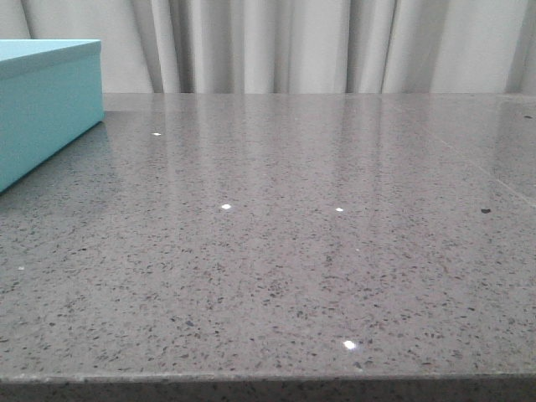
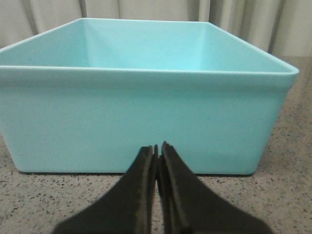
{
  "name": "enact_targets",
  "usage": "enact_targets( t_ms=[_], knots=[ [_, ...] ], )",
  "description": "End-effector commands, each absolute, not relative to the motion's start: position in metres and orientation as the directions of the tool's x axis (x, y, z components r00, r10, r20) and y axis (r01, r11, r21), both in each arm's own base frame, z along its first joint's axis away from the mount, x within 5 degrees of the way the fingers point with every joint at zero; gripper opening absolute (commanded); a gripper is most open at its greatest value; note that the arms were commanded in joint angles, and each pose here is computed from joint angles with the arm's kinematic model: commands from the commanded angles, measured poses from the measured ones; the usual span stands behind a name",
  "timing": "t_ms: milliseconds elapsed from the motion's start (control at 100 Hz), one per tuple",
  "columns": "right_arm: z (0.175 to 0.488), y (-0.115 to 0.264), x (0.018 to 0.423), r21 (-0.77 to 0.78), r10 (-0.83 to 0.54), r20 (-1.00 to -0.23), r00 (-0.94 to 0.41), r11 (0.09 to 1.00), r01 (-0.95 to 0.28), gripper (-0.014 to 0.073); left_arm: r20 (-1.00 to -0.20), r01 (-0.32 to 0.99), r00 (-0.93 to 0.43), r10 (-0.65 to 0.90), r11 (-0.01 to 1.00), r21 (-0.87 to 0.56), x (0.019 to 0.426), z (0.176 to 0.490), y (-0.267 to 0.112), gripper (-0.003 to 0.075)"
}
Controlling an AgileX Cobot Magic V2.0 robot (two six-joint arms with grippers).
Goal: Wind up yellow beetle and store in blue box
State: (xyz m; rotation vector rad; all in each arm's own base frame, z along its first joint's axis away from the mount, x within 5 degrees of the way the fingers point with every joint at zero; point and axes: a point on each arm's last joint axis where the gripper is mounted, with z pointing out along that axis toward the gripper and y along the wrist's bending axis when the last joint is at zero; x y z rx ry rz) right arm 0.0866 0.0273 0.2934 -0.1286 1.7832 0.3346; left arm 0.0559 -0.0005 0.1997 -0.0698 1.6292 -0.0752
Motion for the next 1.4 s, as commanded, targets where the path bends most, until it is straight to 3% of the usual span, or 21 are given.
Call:
enact_targets(
  t_ms=[0, 999, 1189, 1389],
  knots=[
    [0.308, 0.030, 0.087, 0.138, 0.096, -0.984, -0.149, 0.944, -0.301, -0.0064, -0.995, 0.014, 0.021, -0.093, 0.996, -0.092, 0.054, 0.201, -0.001, -0.0018],
    [0.308, 0.029, 0.088, 0.110, 0.071, -0.988, -0.139, 0.948, -0.300, -0.0064, -0.996, 0.014, 0.019, -0.093, 0.996, -0.092, 0.055, 0.200, -0.001, -0.0018],
    [0.311, 0.025, 0.083, 0.011, -0.008, -0.998, -0.064, 0.956, -0.293, -0.0064, -0.996, 0.014, 0.019, -0.093, 0.996, -0.092, 0.055, 0.200, -0.001, -0.0018],
    [0.305, 0.017, 0.077, 0.031, 0.047, -0.996, 0.072, 0.976, -0.214, -0.0064, -0.996, 0.014, 0.019, -0.093, 0.996, -0.092, 0.055, 0.200, -0.001, -0.0018]
  ],
)
